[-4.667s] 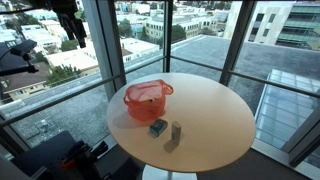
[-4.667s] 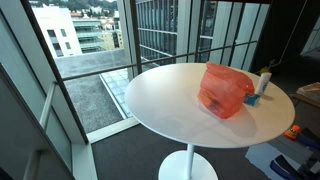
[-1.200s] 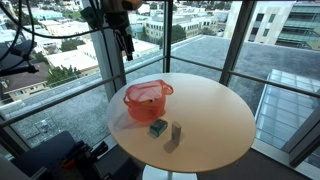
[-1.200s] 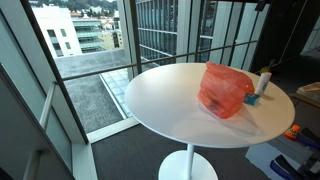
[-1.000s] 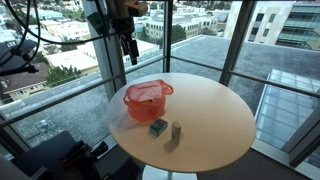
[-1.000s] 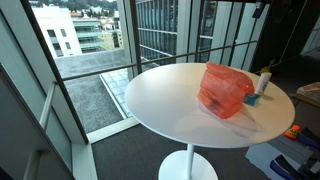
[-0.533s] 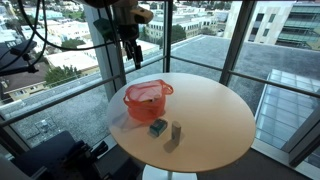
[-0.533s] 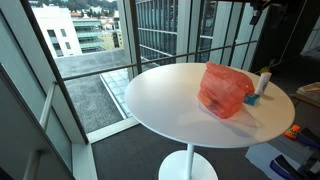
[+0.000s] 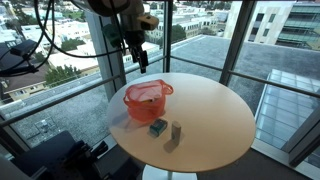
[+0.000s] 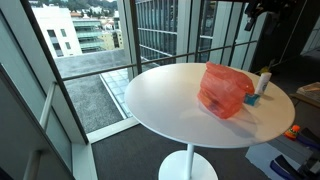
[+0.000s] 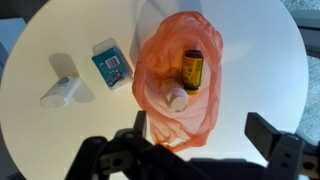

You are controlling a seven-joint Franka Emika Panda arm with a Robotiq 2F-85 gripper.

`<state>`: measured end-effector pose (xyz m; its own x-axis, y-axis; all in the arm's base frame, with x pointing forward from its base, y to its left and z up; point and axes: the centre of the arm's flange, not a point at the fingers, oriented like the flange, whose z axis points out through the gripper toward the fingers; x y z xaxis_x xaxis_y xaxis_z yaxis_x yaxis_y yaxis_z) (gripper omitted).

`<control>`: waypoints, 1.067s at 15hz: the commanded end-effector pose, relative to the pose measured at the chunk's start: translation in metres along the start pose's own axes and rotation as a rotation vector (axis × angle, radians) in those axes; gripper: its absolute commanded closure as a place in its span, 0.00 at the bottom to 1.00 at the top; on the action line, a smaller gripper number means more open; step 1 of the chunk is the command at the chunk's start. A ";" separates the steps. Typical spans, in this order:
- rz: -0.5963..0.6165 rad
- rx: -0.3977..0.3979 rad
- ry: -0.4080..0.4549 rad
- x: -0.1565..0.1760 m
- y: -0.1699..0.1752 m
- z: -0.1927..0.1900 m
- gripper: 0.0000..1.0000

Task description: Remove the white bottle from the plastic and put it on the table

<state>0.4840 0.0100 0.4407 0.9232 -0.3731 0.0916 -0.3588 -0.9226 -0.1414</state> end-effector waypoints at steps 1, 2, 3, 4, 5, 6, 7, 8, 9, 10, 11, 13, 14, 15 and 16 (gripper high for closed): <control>-0.004 -0.017 0.041 0.032 0.003 0.003 0.00; -0.003 -0.025 0.052 0.037 0.005 0.004 0.00; -0.004 -0.035 0.054 0.043 0.006 0.004 0.00; -0.005 -0.043 0.055 0.047 0.007 0.005 0.00; -0.008 -0.053 0.058 0.050 0.007 0.006 0.00; -0.014 -0.058 0.059 0.052 0.007 0.008 0.00; -0.017 -0.062 0.063 0.055 0.007 0.011 0.00; -0.021 -0.067 0.062 0.056 0.007 0.015 0.00; -0.025 -0.074 0.060 0.056 0.007 0.020 0.00; -0.029 -0.081 0.061 0.057 0.007 0.025 0.00; -0.036 -0.086 0.054 0.057 0.006 0.031 0.00; -0.047 -0.099 0.038 0.059 0.006 0.043 0.00; -0.052 -0.102 0.024 0.061 0.005 0.047 0.00; -0.039 -0.091 0.024 0.049 0.010 0.042 0.00; -0.040 -0.094 0.016 0.050 0.010 0.048 0.00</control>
<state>0.5332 -0.0130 0.3969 0.9350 -0.3369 0.1106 -0.3340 -0.9415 -0.0440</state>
